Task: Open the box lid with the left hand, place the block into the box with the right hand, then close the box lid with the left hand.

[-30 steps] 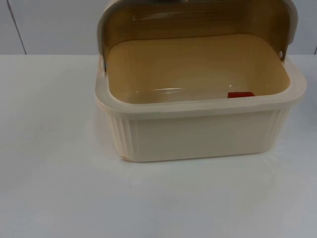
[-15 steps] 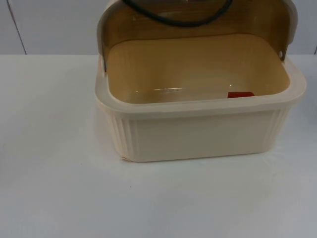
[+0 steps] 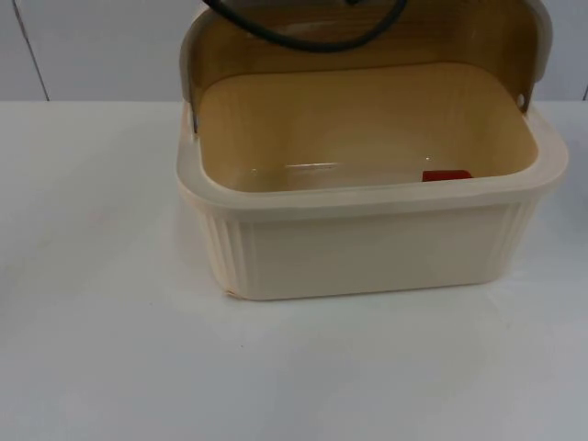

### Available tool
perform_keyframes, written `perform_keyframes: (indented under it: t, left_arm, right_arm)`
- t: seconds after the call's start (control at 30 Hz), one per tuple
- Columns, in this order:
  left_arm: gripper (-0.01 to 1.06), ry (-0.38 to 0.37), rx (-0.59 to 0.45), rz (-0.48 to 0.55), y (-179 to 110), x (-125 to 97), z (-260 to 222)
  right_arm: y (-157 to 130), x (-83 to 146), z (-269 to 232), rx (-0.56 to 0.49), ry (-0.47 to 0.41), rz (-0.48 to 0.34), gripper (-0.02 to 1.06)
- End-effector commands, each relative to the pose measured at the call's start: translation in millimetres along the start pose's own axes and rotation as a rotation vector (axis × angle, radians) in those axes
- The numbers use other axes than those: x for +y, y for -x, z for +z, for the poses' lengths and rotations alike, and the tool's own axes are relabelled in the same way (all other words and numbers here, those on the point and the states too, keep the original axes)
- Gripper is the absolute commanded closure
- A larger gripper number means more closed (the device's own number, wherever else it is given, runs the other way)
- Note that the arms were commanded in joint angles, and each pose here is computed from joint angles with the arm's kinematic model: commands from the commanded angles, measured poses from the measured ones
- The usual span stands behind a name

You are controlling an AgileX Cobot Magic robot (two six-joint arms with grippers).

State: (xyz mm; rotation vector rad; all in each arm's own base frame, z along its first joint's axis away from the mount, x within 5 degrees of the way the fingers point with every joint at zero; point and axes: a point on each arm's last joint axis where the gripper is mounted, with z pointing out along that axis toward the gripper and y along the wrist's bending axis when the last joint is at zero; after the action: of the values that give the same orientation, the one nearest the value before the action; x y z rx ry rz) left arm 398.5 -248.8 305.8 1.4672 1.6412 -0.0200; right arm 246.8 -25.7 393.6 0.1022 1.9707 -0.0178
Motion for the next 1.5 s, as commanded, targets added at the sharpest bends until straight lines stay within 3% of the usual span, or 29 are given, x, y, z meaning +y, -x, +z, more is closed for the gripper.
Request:
perform_keyframes:
  t: [0.0,0.87,1.47]
  left_arm:
    - [1.05,-0.020,-0.008,-0.012,1,-1,-2]
    - [1.05,-0.044,-0.024,-0.008,0,-4,4]
    - [1.05,-0.129,0.027,-0.014,-12,-13,6]
  right_arm:
    - [0,-1,-3,-0.012,-0.005,-0.001,0.00]
    - [0,-1,-3,-0.012,-0.006,-0.003,0.00]
    - [0,-1,-3,-0.012,-0.006,-0.003,0.00]
